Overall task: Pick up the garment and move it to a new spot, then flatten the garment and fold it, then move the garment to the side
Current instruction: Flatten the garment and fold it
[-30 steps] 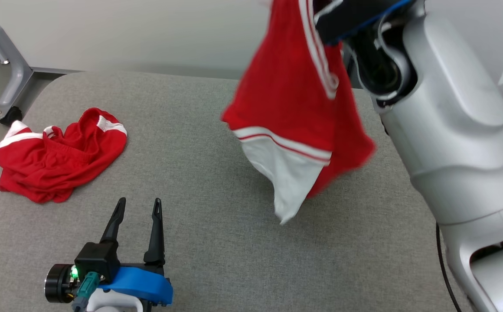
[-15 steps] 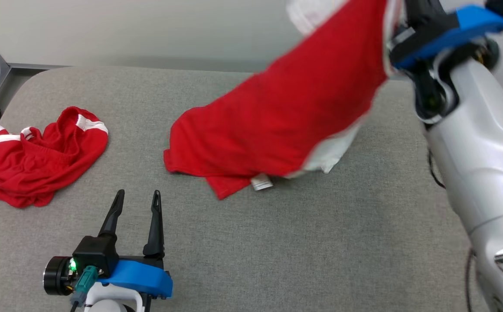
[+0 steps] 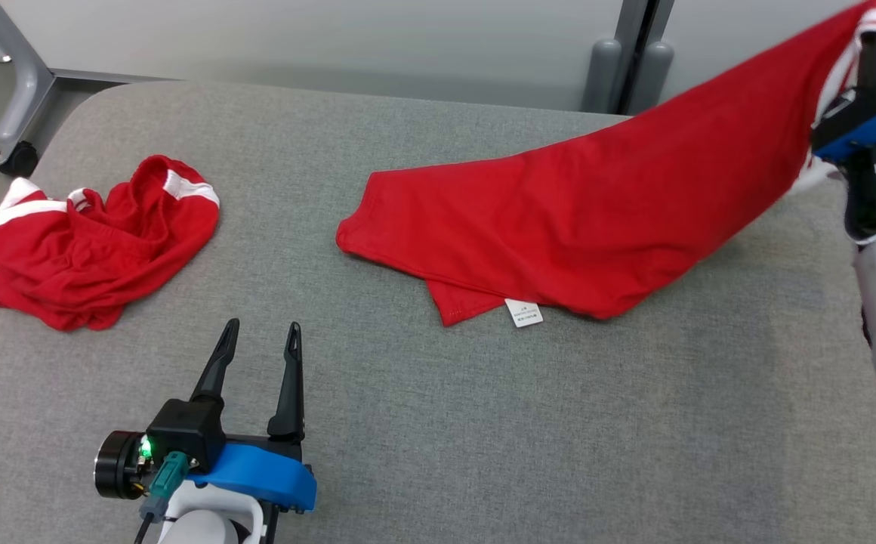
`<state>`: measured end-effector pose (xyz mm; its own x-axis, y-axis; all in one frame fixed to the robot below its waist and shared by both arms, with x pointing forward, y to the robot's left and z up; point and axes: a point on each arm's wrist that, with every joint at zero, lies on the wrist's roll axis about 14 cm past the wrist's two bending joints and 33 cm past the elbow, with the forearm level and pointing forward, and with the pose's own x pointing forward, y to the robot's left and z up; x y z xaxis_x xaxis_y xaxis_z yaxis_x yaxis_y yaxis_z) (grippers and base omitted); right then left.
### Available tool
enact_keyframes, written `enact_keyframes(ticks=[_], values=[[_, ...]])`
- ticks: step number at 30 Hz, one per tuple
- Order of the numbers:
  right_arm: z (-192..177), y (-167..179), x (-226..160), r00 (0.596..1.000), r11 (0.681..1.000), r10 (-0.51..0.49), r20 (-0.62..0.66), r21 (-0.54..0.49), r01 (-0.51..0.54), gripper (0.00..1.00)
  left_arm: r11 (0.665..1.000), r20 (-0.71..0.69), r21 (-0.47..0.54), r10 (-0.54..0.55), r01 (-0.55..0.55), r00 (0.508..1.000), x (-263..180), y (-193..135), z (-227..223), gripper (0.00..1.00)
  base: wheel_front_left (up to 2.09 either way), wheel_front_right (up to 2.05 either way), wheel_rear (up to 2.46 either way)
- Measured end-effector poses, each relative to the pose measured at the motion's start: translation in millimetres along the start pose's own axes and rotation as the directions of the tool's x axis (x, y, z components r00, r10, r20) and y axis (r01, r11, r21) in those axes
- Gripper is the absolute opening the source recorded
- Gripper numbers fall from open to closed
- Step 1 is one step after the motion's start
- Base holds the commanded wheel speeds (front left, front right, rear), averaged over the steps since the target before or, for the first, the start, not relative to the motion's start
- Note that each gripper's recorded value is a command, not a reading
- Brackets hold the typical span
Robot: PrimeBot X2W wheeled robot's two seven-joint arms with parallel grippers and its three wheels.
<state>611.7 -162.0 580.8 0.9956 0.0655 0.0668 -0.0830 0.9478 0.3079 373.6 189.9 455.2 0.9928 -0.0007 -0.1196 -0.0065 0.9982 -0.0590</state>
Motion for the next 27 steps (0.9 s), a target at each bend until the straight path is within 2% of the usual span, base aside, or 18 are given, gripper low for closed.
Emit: enact_keyframes(ticks=[4, 7, 12, 17, 23, 27], values=[[18, 51, 1, 0.99, 0.992, 0.125, 0.069, -0.034, -0.123, 0.0, 1.0, 0.013, 0.001, 0.01, -0.01, 1.0, -4, 3, 4, 1.0, 0.0, 0.0, 0.0], [28, 94, -11, 0.965, 0.971, 0.236, 0.11, -0.062, -0.23, 0.0, 1.0, 0.022, 0.0, 0.013, -0.013, 1.0, -7, 4, 6, 1.0, 0.0, 0.0, 0.0], [54, 129, -43, 0.915, 0.93, 0.363, 0.173, -0.121, -0.346, 0.0, 1.0, 0.031, -0.004, -0.001, 0.001, 1.0, -10, -2, 8, 1.0, 0.0, 0.0, 0.0], [84, 125, -80, 0.895, 0.919, 0.388, 0.22, -0.169, -0.357, 0.0, 1.0, 0.038, -0.004, -0.024, 0.024, 0.999, -7, -9, 11, 1.0, 0.0, 0.0, 0.0], [101, 98, -108, 0.922, 0.944, 0.31, 0.231, -0.192, -0.269, 0.0, 0.999, 0.039, -0.001, -0.039, 0.039, 0.998, -1, -14, 12, 1.0, 0.0, 0.0, 0.0], [103, 80, -109, 0.943, 0.957, 0.247, 0.222, -0.206, -0.202, 0.0, 0.999, 0.04, 0.001, -0.042, 0.042, 0.998, 5, -14, 12, 1.0, 0.0, 0.0, 0.0]])
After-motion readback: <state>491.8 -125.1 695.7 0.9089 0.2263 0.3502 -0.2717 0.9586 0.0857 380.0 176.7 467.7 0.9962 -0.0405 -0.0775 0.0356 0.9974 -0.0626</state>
